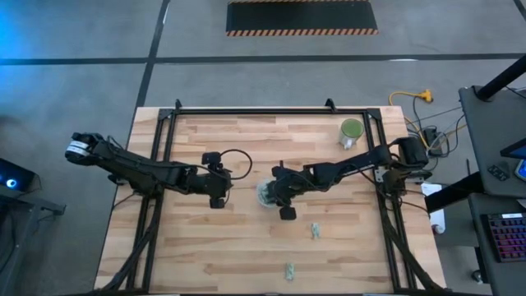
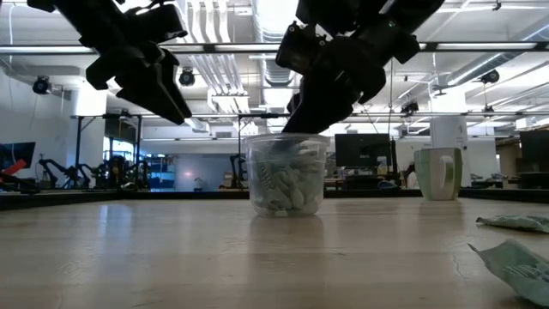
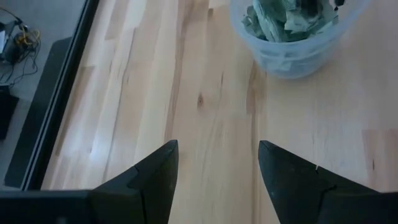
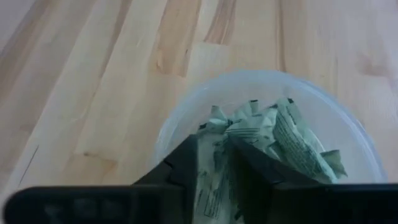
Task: Pick and place Stevia / Truvia into bins
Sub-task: Put the light green stevia packet into the transparent container
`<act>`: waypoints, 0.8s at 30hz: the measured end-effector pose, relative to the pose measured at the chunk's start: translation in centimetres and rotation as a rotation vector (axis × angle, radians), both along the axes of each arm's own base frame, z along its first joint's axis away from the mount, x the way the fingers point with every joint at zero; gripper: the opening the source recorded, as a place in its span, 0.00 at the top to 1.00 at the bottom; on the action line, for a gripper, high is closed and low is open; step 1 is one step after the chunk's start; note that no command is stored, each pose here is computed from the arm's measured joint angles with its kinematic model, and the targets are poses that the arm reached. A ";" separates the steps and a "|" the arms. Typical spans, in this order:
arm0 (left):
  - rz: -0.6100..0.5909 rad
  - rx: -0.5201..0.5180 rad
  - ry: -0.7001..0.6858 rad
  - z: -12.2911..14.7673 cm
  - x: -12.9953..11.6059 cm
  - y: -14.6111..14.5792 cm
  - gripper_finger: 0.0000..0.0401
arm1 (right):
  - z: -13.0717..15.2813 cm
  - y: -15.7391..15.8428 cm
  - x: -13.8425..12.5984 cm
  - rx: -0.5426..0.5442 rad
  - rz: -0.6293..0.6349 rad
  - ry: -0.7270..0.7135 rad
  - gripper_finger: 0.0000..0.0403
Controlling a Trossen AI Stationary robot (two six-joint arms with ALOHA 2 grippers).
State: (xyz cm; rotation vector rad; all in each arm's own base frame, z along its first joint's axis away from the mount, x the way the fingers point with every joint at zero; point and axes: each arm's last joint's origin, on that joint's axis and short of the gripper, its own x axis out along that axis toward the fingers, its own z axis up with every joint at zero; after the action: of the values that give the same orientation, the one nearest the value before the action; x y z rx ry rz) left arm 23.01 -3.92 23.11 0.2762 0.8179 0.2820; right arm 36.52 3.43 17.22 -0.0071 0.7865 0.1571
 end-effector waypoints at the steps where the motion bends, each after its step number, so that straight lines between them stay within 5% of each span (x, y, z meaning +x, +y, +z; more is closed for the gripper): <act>1: 0.000 0.000 0.000 0.0 0.0 0.0 0.49 | 0.2 0.0 0.1 0.001 -0.001 0.006 0.79; 10: -0.002 -0.003 0.001 0.0 0.0 0.0 0.49 | 2.6 1.4 0.4 -0.029 0.063 0.015 0.63; 24: -0.005 -0.007 0.001 0.0 0.0 0.0 0.49 | 3.4 6.4 -4.3 -0.133 -0.061 0.247 0.69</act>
State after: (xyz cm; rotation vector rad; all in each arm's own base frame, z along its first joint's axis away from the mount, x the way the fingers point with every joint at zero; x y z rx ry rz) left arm 23.01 -3.95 23.10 0.2714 0.8188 0.2740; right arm 32.18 9.82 20.58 -0.0914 1.0417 0.0477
